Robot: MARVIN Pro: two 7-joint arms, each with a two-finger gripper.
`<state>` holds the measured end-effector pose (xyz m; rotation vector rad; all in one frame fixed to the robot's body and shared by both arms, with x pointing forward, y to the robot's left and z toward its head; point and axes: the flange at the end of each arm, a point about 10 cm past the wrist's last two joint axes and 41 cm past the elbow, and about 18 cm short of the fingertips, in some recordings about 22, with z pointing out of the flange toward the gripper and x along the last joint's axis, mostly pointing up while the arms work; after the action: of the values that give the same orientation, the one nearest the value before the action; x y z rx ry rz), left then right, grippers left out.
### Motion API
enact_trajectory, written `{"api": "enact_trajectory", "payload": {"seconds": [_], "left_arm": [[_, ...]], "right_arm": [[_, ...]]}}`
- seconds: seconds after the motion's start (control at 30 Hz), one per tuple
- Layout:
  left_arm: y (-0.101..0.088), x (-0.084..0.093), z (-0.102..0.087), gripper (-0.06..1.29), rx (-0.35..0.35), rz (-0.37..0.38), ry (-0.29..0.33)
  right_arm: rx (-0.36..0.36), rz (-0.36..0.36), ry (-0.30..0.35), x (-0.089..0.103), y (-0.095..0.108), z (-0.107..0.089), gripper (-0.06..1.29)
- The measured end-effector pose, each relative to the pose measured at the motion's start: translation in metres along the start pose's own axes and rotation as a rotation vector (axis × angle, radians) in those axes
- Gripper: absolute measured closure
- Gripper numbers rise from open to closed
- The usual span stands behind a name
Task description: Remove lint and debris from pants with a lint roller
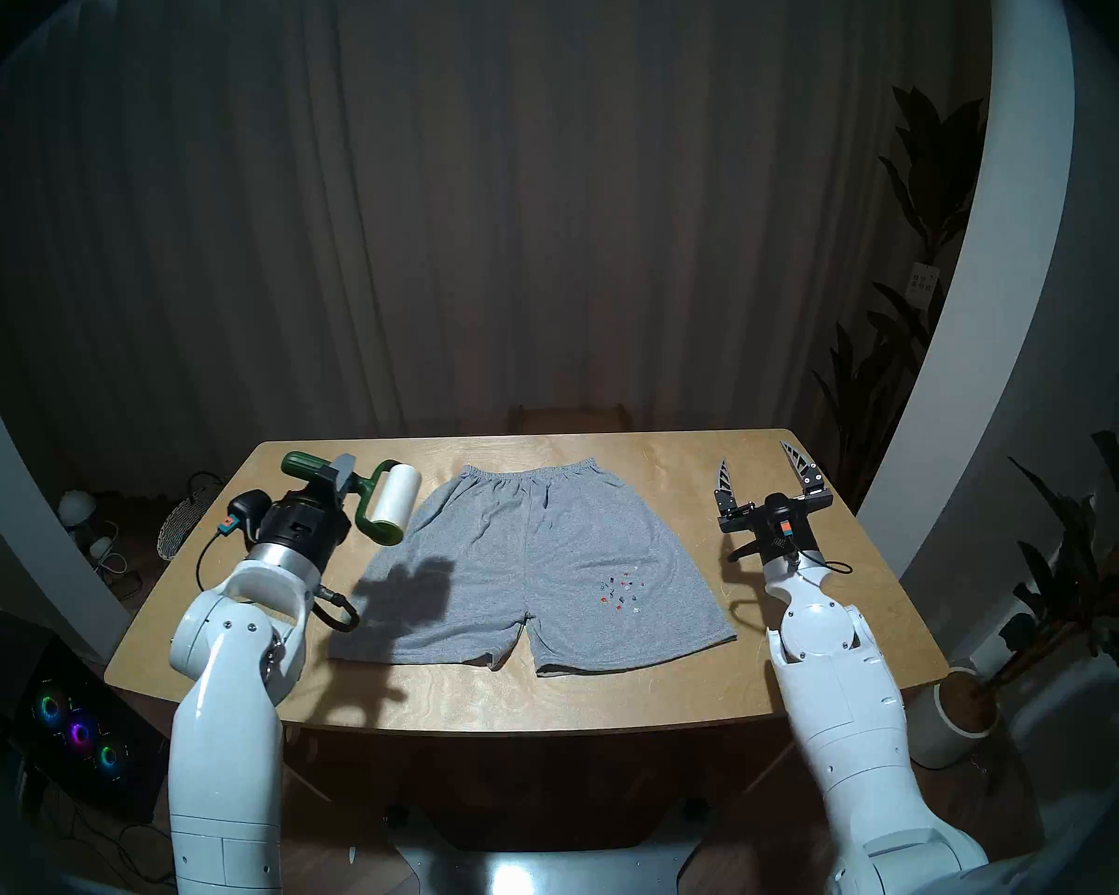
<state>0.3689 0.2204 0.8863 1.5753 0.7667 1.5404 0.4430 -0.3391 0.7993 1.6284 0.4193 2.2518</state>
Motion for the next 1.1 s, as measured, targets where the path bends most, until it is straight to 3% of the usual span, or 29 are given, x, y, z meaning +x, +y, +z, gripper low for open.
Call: {"api": "enact_trajectory", "payload": {"seconds": [0.27, 0.6, 0.77, 1.1], "left_arm": [[0.029, -0.045, 0.008, 1.11, -0.026, 0.041, -0.095], [0.053, -0.085, 0.011, 1.11, -0.039, 0.090, -0.168], [0.056, -0.089, 0.012, 1.11, -0.030, 0.107, -0.167], [0.053, -0.093, 0.014, 1.11, 0.031, 0.141, -0.142]], "right_arm": [[0.066, 0.010, -0.088, -0.007, 0.017, 0.005, 0.00], [0.160, 0.073, -0.140, -0.003, 0.019, 0.006, 0.00], [0.196, 0.102, -0.154, -0.001, 0.017, 0.002, 0.00], [0.344, 0.210, -0.217, 0.005, 0.001, -0.026, 0.00]]}}
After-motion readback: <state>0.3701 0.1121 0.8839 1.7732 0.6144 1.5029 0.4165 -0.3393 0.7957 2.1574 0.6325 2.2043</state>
